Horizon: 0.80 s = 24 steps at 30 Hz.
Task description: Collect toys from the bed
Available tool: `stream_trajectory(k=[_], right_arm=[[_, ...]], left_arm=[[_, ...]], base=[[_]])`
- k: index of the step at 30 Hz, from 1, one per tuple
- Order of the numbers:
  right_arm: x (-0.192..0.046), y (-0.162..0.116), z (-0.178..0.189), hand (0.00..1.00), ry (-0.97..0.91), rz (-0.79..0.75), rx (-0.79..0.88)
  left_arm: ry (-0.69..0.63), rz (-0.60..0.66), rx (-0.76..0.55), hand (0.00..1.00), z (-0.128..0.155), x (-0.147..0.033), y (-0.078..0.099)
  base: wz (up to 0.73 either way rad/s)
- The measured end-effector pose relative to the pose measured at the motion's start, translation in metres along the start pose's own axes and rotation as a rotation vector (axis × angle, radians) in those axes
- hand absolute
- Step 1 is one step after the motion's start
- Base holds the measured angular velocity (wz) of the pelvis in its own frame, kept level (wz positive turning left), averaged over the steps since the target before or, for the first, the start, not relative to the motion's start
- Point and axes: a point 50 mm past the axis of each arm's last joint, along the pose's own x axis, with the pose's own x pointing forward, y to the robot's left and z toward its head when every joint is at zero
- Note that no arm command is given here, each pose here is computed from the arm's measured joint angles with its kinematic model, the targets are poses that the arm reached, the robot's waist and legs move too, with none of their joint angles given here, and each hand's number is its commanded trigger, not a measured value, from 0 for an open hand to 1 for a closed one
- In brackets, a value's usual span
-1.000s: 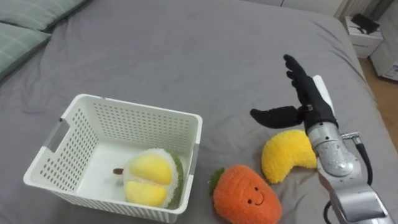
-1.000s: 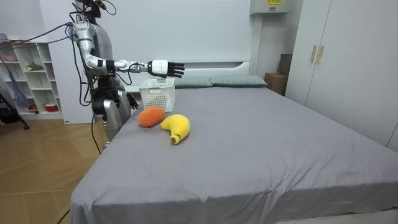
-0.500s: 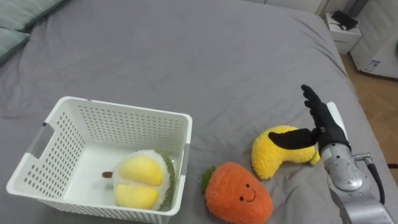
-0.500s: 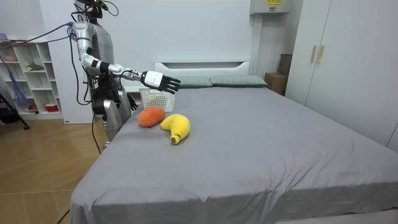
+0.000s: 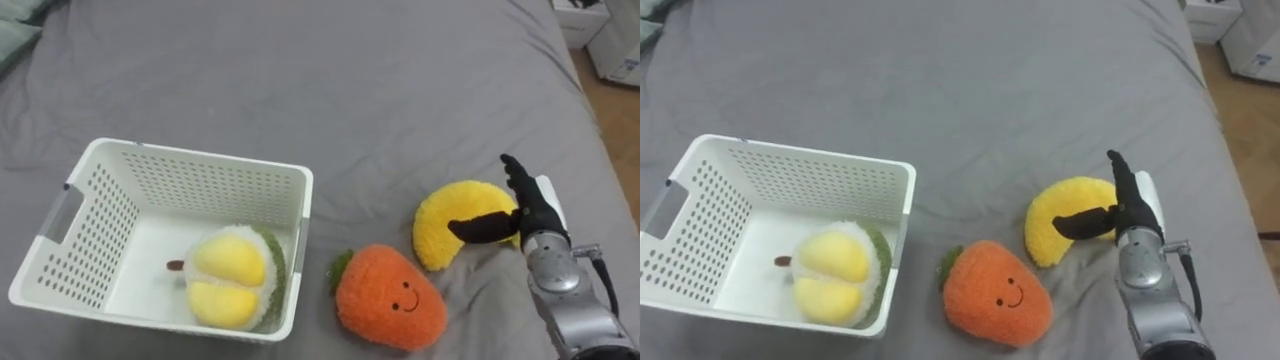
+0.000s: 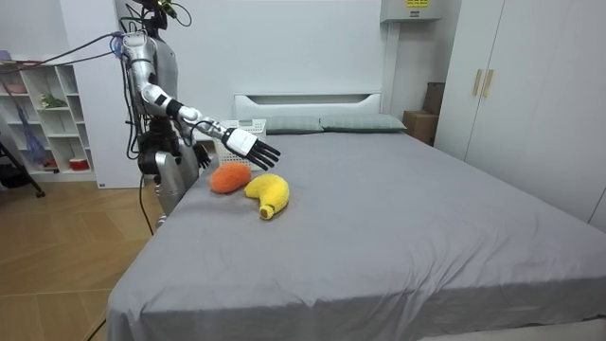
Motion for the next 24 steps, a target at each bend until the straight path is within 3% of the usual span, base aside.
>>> stream_trajectory(k=[11, 15, 24], right_arm=[[0.027, -0.017, 0.015, 0.00, 0.047, -0.046, -0.095], [0.030, -0.018, 0.013, 0.00, 0.062, -0.029, -0.165], [0.034, -0.027, 0.010, 0.00, 0.089, -0.039, -0.299]], left_arm=[[-0.062, -0.027, 0.051, 0.00, 0.020, 0.004, 0.002], [-0.080, -0.042, 0.113, 0.00, 0.026, 0.005, 0.000], [-0.086, -0.045, 0.103, 0.00, 0.030, 0.007, 0.000]], base=[[0.04], [0.07], [0.01]])
